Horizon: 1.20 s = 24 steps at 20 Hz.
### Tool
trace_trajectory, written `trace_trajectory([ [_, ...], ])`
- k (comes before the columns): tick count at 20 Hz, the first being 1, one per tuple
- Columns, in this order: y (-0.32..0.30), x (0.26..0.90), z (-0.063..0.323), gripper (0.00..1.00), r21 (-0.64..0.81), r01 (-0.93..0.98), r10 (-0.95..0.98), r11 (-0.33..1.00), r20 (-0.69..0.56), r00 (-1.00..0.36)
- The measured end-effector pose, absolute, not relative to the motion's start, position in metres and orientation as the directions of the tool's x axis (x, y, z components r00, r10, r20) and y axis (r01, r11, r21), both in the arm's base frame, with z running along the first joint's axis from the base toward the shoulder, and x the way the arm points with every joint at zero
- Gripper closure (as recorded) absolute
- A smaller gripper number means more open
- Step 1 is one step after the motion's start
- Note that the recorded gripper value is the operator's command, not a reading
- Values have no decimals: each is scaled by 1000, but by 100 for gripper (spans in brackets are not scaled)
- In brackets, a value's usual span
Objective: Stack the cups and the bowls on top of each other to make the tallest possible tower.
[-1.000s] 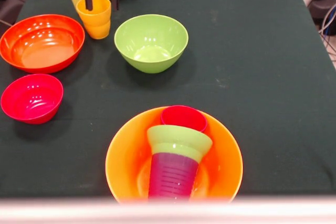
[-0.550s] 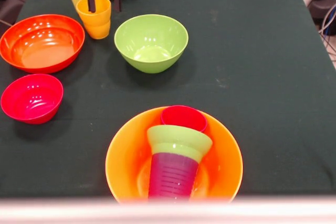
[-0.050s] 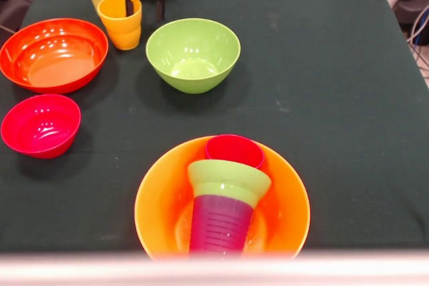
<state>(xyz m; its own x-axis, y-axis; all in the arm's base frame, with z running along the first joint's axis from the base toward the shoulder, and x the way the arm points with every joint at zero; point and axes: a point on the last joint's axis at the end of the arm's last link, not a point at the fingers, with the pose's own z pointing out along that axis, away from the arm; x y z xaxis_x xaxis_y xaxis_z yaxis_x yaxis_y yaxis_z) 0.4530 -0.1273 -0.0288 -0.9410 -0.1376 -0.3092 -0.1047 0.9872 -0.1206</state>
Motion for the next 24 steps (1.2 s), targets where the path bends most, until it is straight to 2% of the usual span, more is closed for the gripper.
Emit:
trace_trajectory([
  [5,-126,427,-54,0,-138,-93,-123,986,-224,-967],
  [8,-129,427,-54,0,-155,-87,-123,984,-244,-962],
  [9,-134,425,-56,100,-165,-75,-116,983,-252,-961],
  [15,-150,429,-43,100,-204,-58,-117,977,-292,-949],
  [24,-172,427,-42,100,-192,5,-45,981,-254,-966],
])
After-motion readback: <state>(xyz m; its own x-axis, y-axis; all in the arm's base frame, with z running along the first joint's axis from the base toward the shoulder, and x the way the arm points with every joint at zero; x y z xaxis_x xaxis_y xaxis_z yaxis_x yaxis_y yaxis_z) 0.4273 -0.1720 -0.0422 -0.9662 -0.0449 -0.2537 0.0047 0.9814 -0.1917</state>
